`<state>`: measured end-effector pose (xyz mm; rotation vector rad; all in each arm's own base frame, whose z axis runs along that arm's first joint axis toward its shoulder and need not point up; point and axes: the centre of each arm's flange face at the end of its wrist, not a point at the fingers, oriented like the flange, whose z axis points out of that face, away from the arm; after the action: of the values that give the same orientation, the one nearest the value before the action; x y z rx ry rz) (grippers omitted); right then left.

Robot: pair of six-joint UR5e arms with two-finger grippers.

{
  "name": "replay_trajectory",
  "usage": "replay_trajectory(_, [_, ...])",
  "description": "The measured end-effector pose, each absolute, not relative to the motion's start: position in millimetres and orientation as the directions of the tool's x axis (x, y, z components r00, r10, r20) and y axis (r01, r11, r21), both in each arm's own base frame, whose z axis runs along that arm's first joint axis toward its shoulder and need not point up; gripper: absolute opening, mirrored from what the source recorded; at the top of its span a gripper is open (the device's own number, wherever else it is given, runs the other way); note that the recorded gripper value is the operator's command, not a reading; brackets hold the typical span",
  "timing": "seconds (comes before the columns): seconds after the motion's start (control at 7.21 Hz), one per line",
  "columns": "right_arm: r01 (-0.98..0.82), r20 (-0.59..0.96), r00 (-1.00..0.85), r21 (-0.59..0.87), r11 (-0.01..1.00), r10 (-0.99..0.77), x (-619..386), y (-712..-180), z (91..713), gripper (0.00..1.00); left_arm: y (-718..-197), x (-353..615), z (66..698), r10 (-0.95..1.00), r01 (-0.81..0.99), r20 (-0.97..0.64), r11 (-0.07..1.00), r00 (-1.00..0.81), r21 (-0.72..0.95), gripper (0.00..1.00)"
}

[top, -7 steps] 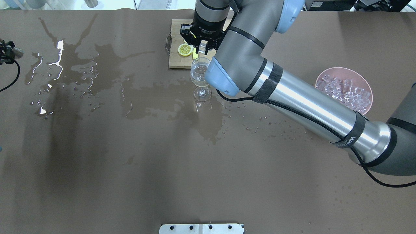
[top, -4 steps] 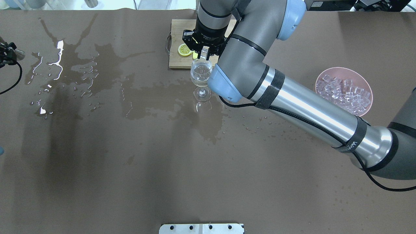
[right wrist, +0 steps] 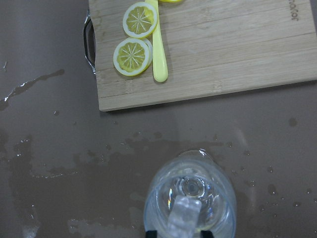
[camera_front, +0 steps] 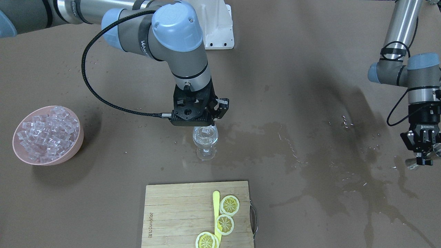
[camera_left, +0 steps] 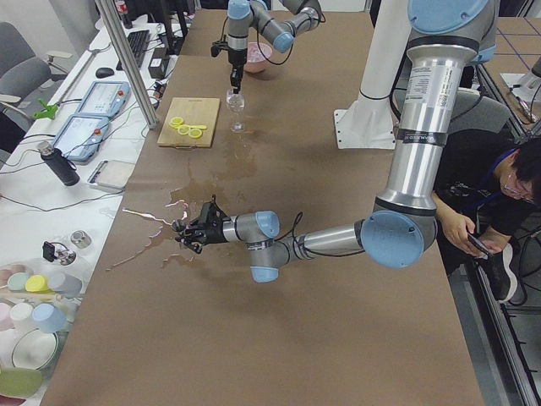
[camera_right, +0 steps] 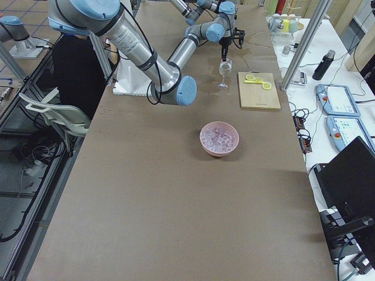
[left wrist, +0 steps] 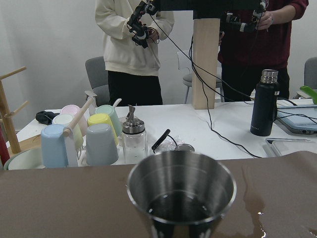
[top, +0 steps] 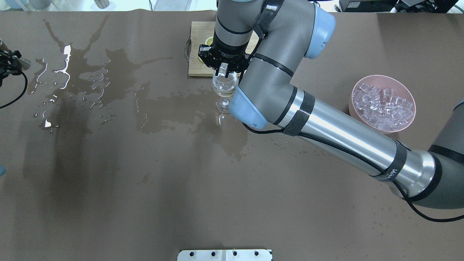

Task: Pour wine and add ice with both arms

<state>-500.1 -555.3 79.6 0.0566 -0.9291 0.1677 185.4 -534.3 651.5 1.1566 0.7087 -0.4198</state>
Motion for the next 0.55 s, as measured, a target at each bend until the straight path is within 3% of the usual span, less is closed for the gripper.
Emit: replay_trajectory(0.55, [-0.192, 0.806, 0.577, -0.021, 0.981, 0.13, -468.3, -569.5, 83.9, 1.0, -533.3, 201.7, 658.1, 0.051, 0.636, -0.706, 0.391, 0.706, 0.665, 0.22])
